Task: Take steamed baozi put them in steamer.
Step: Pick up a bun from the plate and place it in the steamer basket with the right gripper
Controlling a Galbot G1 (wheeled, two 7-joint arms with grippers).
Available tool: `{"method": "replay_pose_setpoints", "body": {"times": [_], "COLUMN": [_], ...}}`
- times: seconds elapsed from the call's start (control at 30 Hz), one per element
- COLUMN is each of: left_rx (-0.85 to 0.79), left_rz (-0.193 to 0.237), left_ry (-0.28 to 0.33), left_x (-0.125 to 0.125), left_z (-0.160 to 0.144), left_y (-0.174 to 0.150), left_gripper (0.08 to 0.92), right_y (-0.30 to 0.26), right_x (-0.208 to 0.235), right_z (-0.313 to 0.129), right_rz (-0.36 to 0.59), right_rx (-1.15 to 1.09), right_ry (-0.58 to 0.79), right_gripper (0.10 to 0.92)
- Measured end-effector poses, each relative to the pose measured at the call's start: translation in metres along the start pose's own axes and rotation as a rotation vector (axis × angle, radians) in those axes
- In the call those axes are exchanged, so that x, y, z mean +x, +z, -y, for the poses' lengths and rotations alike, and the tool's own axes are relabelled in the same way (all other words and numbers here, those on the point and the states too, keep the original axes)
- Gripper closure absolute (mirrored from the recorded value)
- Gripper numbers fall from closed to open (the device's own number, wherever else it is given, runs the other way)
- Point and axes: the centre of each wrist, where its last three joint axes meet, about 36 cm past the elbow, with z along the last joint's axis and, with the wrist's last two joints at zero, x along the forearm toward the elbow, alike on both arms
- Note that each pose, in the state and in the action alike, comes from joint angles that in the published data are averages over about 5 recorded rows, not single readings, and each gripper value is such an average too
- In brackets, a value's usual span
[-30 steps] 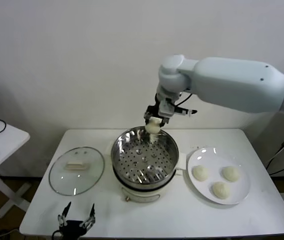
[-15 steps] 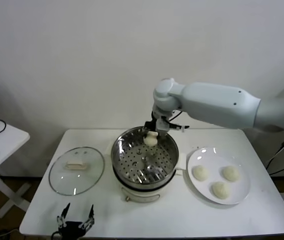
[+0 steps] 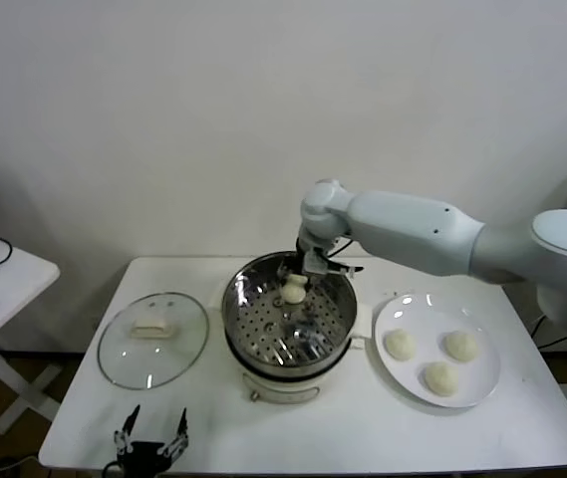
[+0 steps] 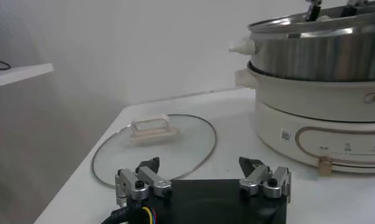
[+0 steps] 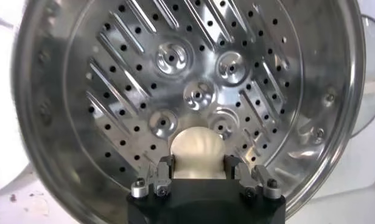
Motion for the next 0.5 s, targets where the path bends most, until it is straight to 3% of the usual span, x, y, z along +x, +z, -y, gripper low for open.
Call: {"method": "replay_pose_setpoints", "body": {"times": [0.17, 0.5], "left_rx": [-0.001, 0.001], "left_rz": [0.001, 0.003], "left_ry": [-0.003, -0.007], "left_x": [0.000, 0.000], "left_z": [-0.001, -0.001], "left_y": [0.000, 0.000], "left_gripper": [0.177, 0.177], "right_y": [0.002, 0.008], "right_x": [-0.003, 0.010], "right_z": [0.003, 0.002], "right_rz": [0.004, 0.021], "right_rx": [0.005, -0.025], "right_ry": [-0.009, -0.035], "right_gripper": [0.435, 0.213]}}
